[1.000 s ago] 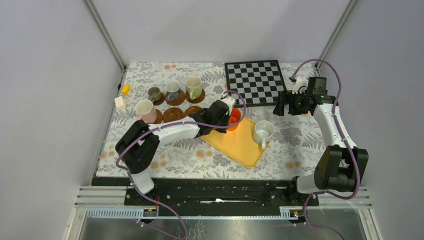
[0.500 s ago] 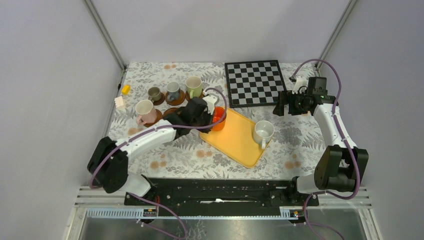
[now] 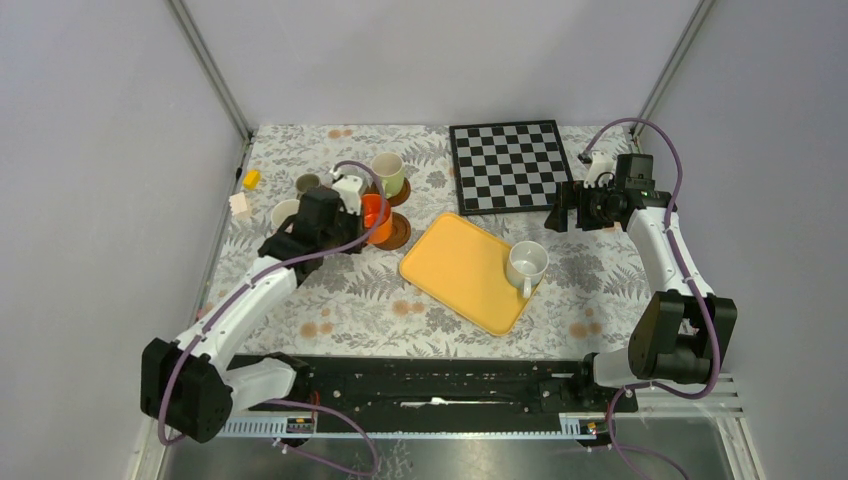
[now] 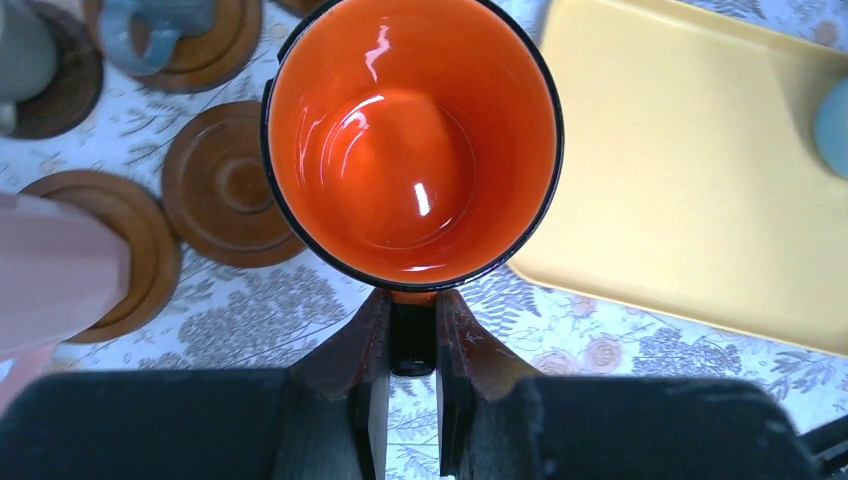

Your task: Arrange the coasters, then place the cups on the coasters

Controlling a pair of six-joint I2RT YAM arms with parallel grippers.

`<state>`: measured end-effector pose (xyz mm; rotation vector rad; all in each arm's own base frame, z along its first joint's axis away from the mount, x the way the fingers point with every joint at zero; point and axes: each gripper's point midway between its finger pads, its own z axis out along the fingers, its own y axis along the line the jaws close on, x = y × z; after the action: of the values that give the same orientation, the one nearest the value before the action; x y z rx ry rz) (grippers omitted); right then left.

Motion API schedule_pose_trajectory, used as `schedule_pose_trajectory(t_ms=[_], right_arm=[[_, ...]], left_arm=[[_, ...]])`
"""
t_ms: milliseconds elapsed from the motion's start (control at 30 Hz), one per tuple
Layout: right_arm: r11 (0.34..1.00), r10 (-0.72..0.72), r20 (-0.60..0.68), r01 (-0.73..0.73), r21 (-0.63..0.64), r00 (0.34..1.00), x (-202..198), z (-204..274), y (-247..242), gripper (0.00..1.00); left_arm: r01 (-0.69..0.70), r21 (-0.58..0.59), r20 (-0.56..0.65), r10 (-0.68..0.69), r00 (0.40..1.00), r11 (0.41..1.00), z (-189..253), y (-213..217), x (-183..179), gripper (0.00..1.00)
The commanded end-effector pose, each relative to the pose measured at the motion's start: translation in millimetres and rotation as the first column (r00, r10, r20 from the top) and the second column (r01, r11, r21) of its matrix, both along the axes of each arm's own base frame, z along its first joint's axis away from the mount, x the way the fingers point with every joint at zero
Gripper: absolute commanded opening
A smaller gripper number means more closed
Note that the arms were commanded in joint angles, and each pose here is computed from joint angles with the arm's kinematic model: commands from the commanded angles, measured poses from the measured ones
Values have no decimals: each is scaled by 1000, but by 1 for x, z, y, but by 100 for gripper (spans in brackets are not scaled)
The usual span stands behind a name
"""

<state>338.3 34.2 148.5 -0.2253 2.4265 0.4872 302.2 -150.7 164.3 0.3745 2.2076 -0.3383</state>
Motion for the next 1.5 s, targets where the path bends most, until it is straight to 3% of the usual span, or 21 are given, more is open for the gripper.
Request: schedule_pose_trajectory(t_ms=[0, 267, 500, 1467], right_arm=[[1000, 23, 43, -24, 11, 999, -1, 11, 3, 98], [999, 36, 43, -37, 20, 998, -2, 12, 5, 98], [999, 38, 40, -39, 24, 998, -2, 12, 6, 98], [999, 40, 25, -41, 30, 999, -2, 8, 7, 98]], left_arm=[[-23, -32, 103, 26, 994, 999, 27, 24, 14, 0], [-74, -11, 125, 75, 989, 997, 19, 66, 27, 0], [-91, -72, 144, 100, 984, 993, 6, 86, 43, 0], [-111, -16, 123, 112, 986, 994, -39, 96, 73, 0]])
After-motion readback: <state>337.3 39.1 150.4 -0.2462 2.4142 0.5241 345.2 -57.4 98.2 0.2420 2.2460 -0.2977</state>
